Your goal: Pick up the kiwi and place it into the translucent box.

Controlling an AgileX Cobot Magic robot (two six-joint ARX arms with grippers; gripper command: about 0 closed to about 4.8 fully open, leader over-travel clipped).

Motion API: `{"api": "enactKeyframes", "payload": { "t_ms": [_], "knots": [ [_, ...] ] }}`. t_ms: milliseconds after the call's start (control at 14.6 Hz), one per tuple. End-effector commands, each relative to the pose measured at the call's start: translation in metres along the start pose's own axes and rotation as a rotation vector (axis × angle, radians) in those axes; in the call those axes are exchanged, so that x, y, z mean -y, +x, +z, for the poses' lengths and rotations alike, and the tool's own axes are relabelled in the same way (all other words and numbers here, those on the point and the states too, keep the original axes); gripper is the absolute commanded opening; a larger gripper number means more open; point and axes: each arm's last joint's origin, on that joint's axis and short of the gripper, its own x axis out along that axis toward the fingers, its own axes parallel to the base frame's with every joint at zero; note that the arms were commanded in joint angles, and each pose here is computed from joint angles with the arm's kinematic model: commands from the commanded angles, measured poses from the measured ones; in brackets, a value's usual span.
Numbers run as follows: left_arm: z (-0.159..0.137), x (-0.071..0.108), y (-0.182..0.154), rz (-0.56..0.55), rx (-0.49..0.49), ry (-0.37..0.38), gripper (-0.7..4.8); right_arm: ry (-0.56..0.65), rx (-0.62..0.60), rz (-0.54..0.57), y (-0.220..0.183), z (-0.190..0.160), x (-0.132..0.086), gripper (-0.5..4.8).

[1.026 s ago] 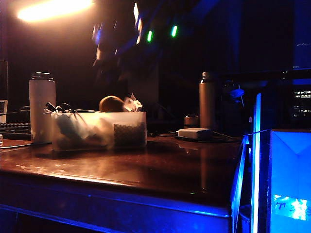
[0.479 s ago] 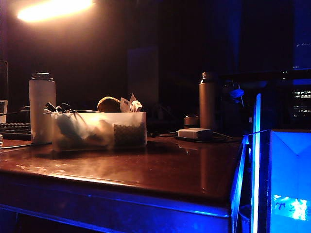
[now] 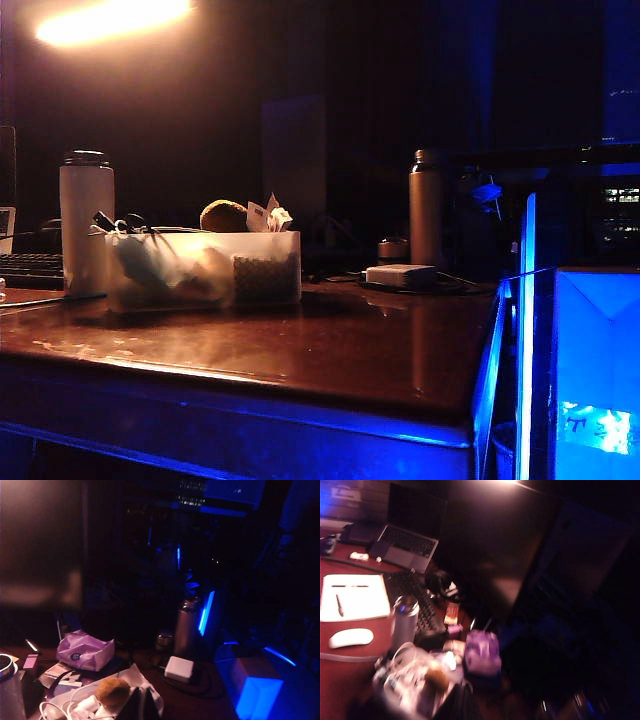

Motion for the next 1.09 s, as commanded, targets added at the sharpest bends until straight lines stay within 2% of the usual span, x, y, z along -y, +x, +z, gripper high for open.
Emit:
{"api": "enactKeyframes", "payload": {
  "t_ms": [68, 137, 205, 274, 342, 547, 684, 957, 1026, 1094],
  "knots": [
    [-0.008, 0.01, -0.021, 0.004, -0.083, -0.041, -0.04, 0.056, -0.128, 0.028, -0.03, -0.027, -0.009, -0.01],
    [-0.015, 0.013, -0.028, 0.009, -0.136, -0.053, -0.04, 0.079, -0.159, 0.034, -0.038, -0.043, -0.015, -0.01],
    [-0.022, 0.017, -0.038, 0.005, -0.201, 0.007, -0.05, 0.135, -0.199, 0.038, -0.046, -0.071, -0.023, -0.01],
    [-0.027, 0.021, -0.046, 0.002, -0.231, 0.033, -0.05, 0.166, -0.211, 0.037, -0.051, -0.096, -0.031, -0.01],
    [-0.031, 0.023, -0.052, 0.003, -0.246, 0.024, -0.05, 0.191, -0.191, 0.031, -0.055, -0.121, -0.038, -0.01],
    [-0.049, 0.028, -0.065, 0.003, -0.245, 0.025, -0.05, 0.267, -0.084, 0.006, -0.07, -0.199, -0.062, -0.01],
    [-0.077, 0.03, -0.075, 0.003, -0.254, 0.02, -0.05, 0.263, -0.071, -0.06, -0.085, -0.245, -0.073, -0.01],
    [-0.134, 0.03, -0.085, -0.038, -0.256, 0.012, -0.05, 0.262, -0.039, -0.102, -0.101, -0.299, -0.089, -0.01],
    [-0.149, 0.029, -0.084, -0.048, -0.263, 0.001, -0.05, 0.273, -0.04, -0.155, -0.103, -0.31, -0.091, -0.01],
    [-0.151, 0.028, -0.083, -0.059, -0.224, -0.008, -0.05, 0.302, -0.037, -0.229, -0.103, -0.316, -0.09, -0.01]
  ]
}}
